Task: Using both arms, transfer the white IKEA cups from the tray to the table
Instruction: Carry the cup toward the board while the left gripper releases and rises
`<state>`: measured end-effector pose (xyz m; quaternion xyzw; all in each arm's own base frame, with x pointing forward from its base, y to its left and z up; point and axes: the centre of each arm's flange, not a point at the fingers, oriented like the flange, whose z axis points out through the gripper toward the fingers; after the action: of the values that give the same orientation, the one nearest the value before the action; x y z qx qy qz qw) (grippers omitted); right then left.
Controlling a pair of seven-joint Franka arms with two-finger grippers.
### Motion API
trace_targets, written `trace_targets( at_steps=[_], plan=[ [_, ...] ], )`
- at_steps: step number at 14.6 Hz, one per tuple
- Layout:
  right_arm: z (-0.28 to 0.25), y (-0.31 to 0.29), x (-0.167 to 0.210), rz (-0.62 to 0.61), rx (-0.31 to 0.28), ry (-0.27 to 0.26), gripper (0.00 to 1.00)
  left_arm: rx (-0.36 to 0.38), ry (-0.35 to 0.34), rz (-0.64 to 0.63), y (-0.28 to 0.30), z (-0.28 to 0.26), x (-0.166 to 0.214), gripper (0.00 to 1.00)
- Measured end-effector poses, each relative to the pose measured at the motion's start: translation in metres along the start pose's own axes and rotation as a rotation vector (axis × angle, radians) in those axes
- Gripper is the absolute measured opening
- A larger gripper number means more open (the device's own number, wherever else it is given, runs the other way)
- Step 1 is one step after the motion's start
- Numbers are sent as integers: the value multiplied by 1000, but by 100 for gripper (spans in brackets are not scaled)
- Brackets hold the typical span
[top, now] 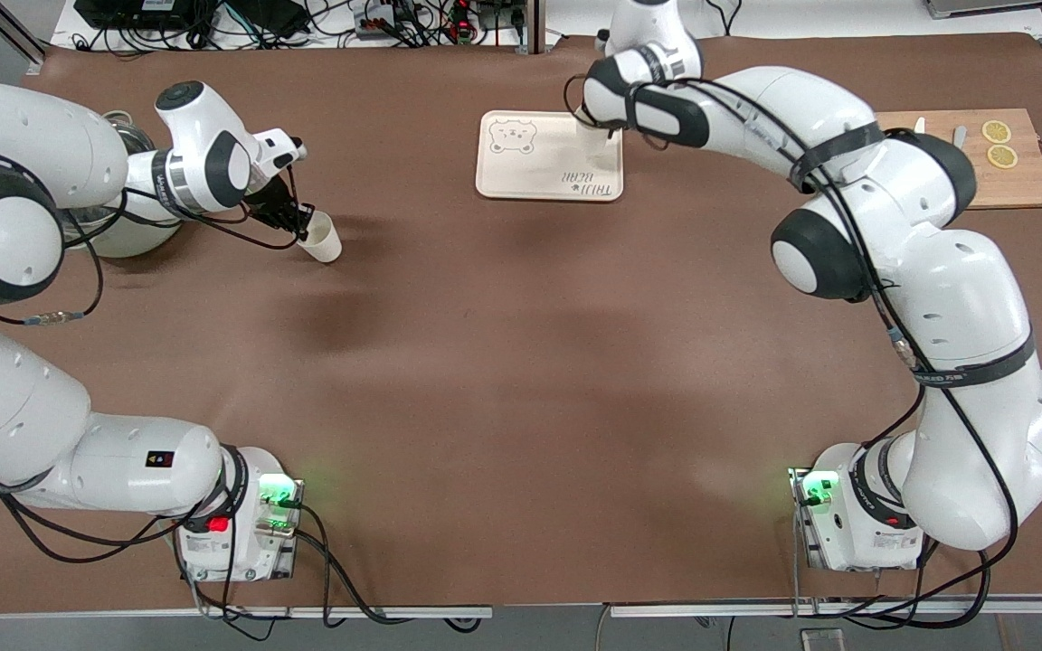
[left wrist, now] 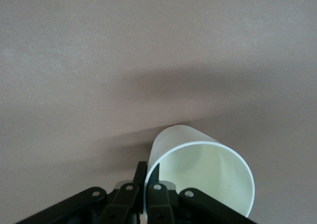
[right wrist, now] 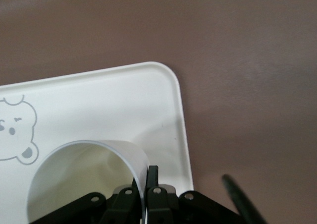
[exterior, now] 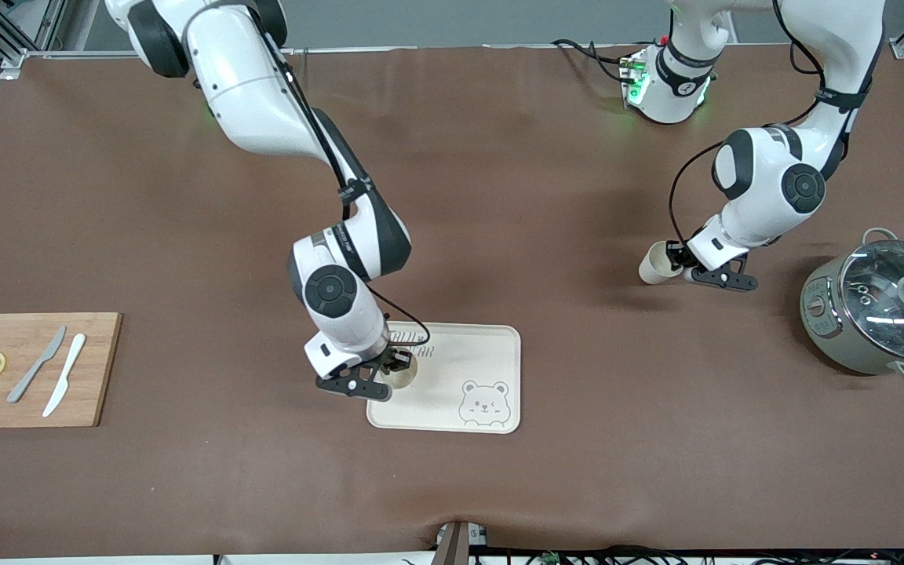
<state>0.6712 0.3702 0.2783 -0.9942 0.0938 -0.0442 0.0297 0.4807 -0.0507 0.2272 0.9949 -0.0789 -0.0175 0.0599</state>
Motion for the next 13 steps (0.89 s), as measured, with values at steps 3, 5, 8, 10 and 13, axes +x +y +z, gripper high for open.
trace_targets(
  at_steps=[3, 5, 8, 10, 13],
  plan=[
    [-59, 27, 10, -31, -24, -40, 4, 1, 1, 9, 1, 2, 1, 4],
    [-85, 58, 16, -72, -24, -45, 4, 1, 4, 16, 4, 2, 2, 9],
    [-106, 123, 22, -113, -18, -77, 4, 2, 9, 18, 4, 1, 3, 32],
    [-111, 165, 23, -138, -11, -103, 4, 2, 13, 17, 3, -1, 4, 52],
    [-111, 233, 29, -203, 2, -127, 4, -10, -8, 2, 6, -14, 10, 76]
  ],
)
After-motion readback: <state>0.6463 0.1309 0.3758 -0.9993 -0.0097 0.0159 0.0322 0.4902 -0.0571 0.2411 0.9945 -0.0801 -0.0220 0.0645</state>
